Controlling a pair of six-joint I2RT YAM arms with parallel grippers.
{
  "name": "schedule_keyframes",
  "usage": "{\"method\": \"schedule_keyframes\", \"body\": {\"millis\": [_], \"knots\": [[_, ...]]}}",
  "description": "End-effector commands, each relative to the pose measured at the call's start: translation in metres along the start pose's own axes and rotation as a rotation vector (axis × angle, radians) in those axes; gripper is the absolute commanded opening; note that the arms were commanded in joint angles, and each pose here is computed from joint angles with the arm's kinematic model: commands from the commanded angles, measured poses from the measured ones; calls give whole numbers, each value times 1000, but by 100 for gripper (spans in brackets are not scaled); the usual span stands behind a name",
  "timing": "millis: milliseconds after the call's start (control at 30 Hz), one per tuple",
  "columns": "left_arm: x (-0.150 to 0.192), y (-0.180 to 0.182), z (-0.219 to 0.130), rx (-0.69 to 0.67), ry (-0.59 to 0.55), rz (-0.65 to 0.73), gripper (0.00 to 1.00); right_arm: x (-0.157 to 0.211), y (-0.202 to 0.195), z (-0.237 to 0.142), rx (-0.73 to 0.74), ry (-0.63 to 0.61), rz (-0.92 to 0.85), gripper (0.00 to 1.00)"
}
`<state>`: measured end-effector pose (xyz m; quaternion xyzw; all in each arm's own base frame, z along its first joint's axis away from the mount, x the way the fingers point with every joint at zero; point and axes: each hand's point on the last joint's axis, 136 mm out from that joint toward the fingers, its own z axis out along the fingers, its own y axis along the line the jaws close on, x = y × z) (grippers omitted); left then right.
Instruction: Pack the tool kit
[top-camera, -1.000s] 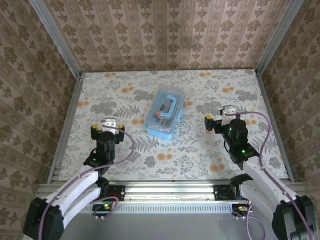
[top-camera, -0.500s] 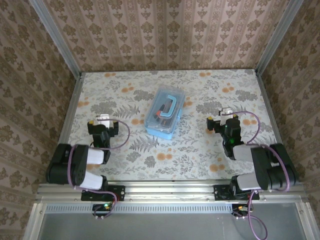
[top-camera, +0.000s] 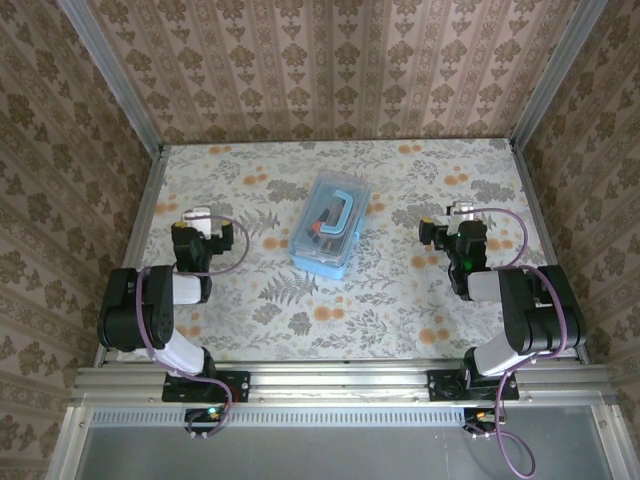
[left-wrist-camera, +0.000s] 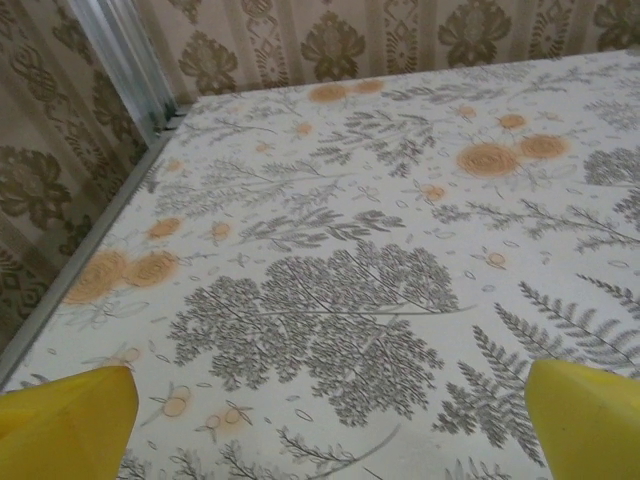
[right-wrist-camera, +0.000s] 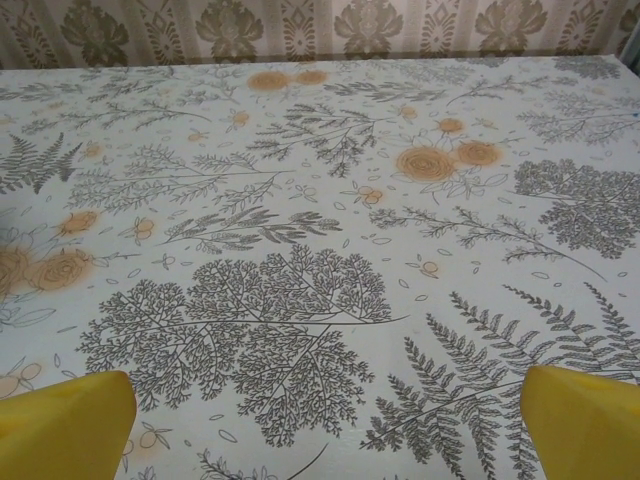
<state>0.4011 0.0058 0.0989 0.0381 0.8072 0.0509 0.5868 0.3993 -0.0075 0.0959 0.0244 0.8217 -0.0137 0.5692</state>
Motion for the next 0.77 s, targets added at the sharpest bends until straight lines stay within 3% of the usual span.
{"method": "schedule_keyframes", "body": {"millis": [0, 733], "knots": [[2, -10, 0, 56, 19, -16, 100, -1, 4, 1, -10, 1, -1, 100], [1, -12, 0, 62, 18, -11, 100, -2, 4, 0, -9, -4, -2, 100]]}}
